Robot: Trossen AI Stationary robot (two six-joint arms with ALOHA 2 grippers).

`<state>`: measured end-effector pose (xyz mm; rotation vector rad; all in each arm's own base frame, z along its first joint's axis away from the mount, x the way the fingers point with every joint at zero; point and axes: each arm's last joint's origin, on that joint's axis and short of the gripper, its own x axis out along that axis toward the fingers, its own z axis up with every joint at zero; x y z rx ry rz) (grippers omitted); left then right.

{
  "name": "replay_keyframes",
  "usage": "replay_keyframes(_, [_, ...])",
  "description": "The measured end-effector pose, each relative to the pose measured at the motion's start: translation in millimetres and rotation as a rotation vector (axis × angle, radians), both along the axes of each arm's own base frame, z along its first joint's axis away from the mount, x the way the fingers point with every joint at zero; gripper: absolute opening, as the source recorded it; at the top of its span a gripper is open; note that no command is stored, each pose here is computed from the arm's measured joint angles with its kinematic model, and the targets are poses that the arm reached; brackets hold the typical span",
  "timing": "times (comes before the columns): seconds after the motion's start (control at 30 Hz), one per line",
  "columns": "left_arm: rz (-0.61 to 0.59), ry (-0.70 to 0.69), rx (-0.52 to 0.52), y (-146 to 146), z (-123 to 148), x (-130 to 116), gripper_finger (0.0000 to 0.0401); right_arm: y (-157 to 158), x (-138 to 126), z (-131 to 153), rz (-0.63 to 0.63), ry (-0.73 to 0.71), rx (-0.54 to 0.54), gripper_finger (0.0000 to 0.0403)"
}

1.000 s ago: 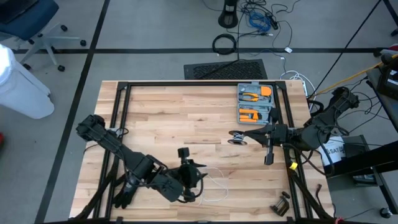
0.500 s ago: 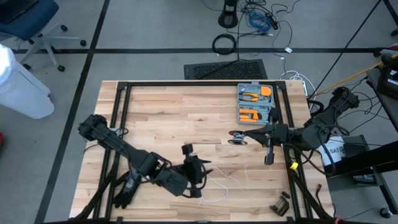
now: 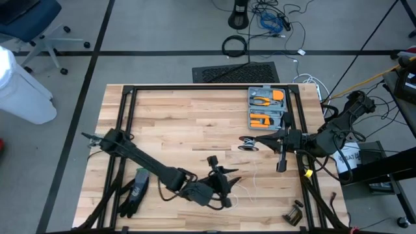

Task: Coil cords
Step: Uncoil the white wire from the spool

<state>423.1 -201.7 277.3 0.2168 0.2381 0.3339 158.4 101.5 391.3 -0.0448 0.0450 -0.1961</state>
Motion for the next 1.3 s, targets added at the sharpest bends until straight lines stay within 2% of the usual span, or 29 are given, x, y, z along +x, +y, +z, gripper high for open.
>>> replay_keyframes(0.1, [0.008,-0.005,-0.009,3.3,-13.2,9.7,0.0137,0.0,0.0,0.0,0.001,0.003,-0.012,0.0000])
replay_keyframes(0.17, [-0.031,-0.011,-0.027,3.4,-19.3,14.8,0.0140,0.0,0.0,0.0,0.001,0.004,-0.022,0.0000])
replay_keyframes(0.33, [-0.117,-0.085,-0.177,4.5,-25.5,25.1,0.0168,0.0,0.0,0.2,0.001,0.006,-0.037,0.0000])
replay_keyframes(0.47, [-0.133,-0.105,-0.269,9.4,-25.1,28.0,0.0195,1.0,1.3,-0.9,0.000,0.012,-0.041,0.0000])
replay_keyframes(0.6, [-0.137,-0.142,-0.288,10.4,-21.7,29.2,0.0207,4.3,5.4,-3.5,0.000,0.023,-0.057,0.0000])
replay_keyframes(0.97, [-0.118,-0.169,-0.310,22.3,-19.6,34.5,0.0208,6.3,7.8,-0.6,0.001,0.001,-0.090,0.0000])
replay_keyframes(1.17, [-0.240,-0.170,-0.347,25.4,-17.3,38.1,0.0208,6.7,8.4,-1.1,0.001,0.003,-0.092,0.0000])
replay_keyframes(1.3, [-0.237,-0.172,-0.345,24.5,-17.1,37.6,0.0208,7.0,8.5,-0.8,0.005,0.001,-0.096,0.0000])
